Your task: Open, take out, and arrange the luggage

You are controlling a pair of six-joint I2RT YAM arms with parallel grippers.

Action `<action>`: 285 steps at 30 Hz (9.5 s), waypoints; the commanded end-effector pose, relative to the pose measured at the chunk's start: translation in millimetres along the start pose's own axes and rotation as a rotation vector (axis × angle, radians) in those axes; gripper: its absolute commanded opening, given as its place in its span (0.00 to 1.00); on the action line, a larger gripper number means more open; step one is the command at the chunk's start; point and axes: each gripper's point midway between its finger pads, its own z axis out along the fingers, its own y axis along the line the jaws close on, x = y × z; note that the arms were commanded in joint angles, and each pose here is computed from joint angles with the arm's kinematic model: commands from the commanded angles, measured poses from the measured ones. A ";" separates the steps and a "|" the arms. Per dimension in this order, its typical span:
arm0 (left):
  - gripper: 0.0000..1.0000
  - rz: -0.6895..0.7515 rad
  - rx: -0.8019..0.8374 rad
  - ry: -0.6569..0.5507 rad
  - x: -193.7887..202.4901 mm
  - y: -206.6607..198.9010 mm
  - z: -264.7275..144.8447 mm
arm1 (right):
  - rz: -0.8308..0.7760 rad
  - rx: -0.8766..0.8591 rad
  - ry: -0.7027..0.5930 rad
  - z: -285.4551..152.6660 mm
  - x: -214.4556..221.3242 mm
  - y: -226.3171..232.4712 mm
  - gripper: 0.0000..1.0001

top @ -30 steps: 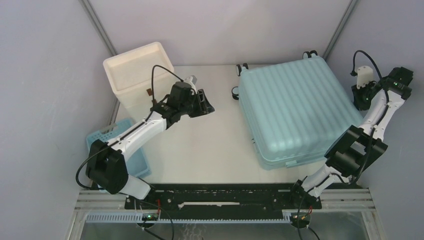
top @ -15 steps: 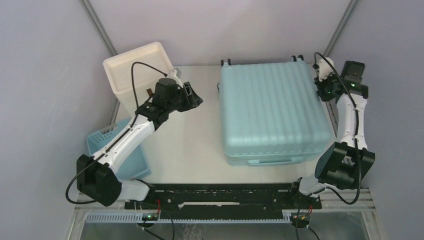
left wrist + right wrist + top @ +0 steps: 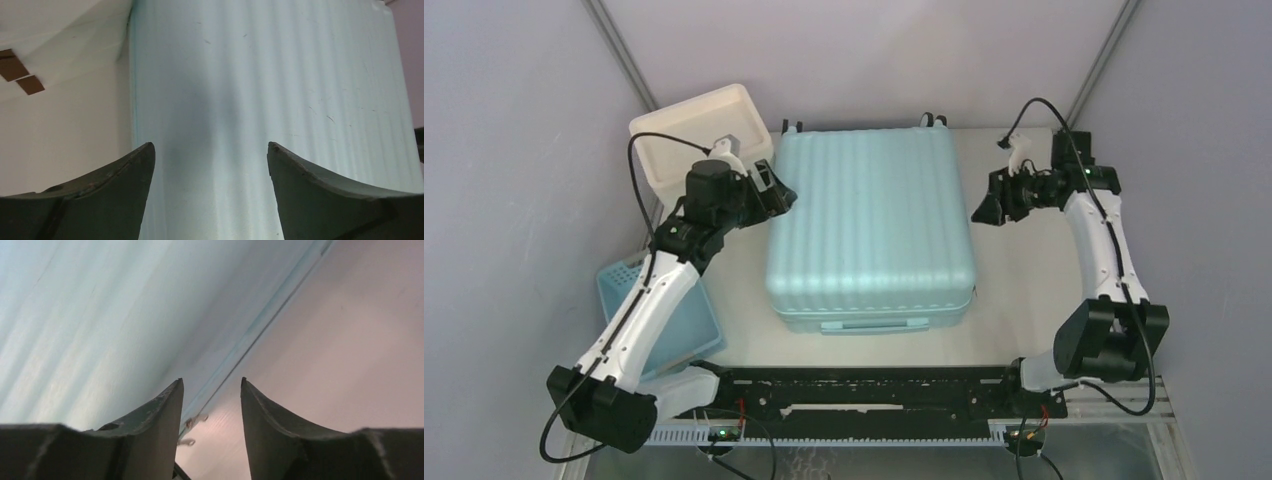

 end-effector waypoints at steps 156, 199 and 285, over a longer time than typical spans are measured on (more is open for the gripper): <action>0.46 0.484 0.169 -0.264 25.2 -29.1 -30.3 | -0.546 -0.183 -0.162 28.6 112.3 1.6 0.15; 0.40 0.290 0.096 -0.065 -0.4 11.2 68.7 | -0.550 -0.223 -0.073 26.2 147.3 80.3 0.00; 0.54 0.322 0.072 -0.081 304.9 -204.0 34.3 | -0.188 0.158 -0.270 -39.2 88.1 37.6 0.66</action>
